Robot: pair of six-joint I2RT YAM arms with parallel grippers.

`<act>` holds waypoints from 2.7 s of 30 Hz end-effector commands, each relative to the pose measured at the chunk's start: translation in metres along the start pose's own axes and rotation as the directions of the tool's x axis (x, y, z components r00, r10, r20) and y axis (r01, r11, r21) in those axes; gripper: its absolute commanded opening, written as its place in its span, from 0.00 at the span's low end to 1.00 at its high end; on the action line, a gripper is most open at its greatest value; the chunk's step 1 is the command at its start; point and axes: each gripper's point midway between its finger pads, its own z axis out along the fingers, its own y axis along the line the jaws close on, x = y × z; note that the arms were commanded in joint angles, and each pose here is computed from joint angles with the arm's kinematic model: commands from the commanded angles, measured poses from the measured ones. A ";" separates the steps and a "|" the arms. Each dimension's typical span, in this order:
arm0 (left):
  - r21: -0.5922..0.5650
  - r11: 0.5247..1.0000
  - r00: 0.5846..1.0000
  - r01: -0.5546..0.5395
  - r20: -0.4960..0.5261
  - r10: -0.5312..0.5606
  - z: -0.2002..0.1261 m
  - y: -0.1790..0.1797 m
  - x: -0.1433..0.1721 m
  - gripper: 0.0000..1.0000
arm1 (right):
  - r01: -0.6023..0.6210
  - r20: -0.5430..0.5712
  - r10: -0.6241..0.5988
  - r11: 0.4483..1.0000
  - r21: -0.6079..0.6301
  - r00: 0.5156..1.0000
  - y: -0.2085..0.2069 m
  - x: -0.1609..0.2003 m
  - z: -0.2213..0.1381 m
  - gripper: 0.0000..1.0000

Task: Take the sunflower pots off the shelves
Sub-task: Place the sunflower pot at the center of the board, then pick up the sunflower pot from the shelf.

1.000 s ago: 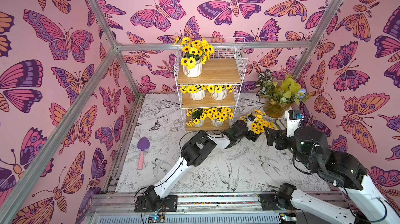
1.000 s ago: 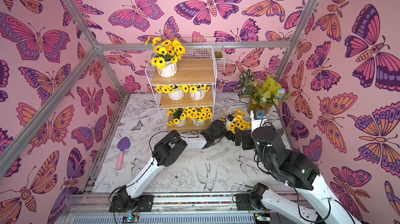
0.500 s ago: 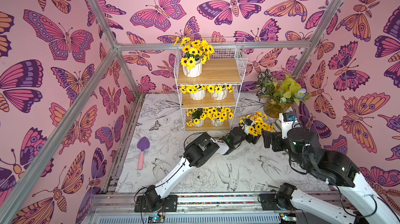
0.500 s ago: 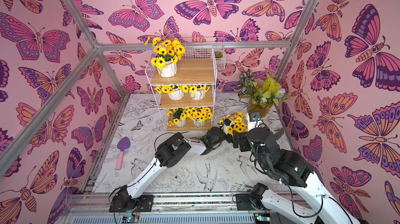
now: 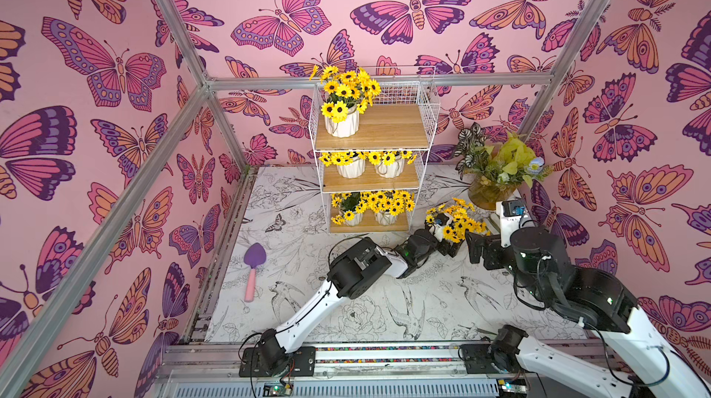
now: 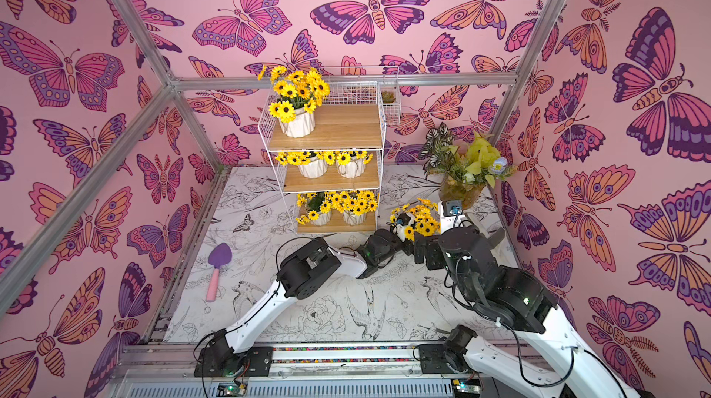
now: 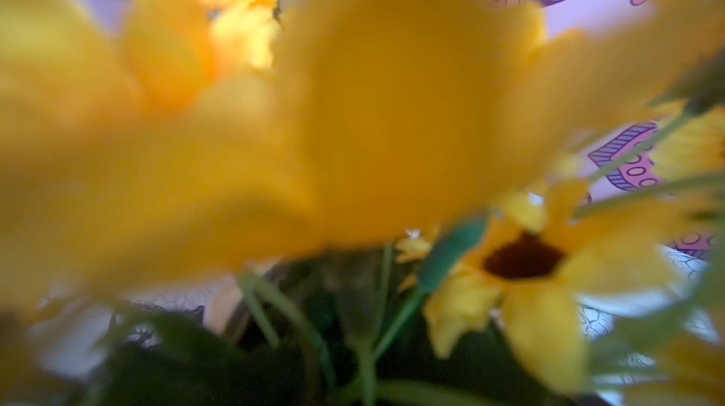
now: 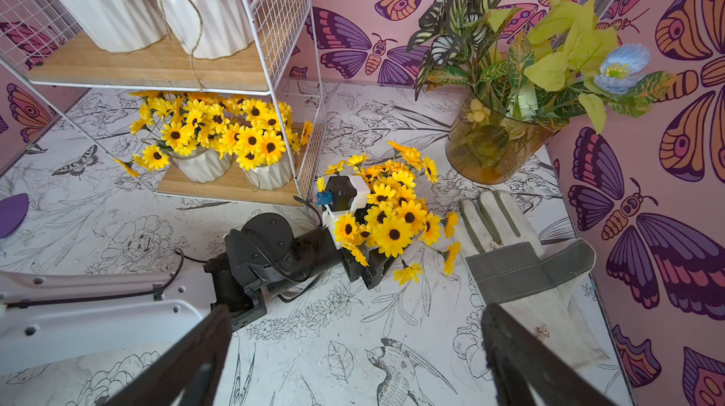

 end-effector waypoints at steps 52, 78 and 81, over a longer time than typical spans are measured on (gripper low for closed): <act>-0.020 0.999 0.998 -0.051 -0.042 0.050 -0.261 -0.042 -0.159 0.99 | 0.188 0.187 -0.162 0.973 -0.137 0.969 0.081 -0.079 0.042 0.99; -0.472 0.880 0.991 -0.061 0.077 0.110 -0.394 0.044 -0.324 0.99 | 0.319 0.415 -0.162 0.882 -0.346 0.896 0.248 -0.214 0.101 0.99; -0.495 0.868 0.993 -0.043 0.078 0.093 -0.396 0.056 -0.330 0.99 | 0.342 0.433 -0.173 0.873 -0.349 0.885 0.265 -0.222 0.115 0.99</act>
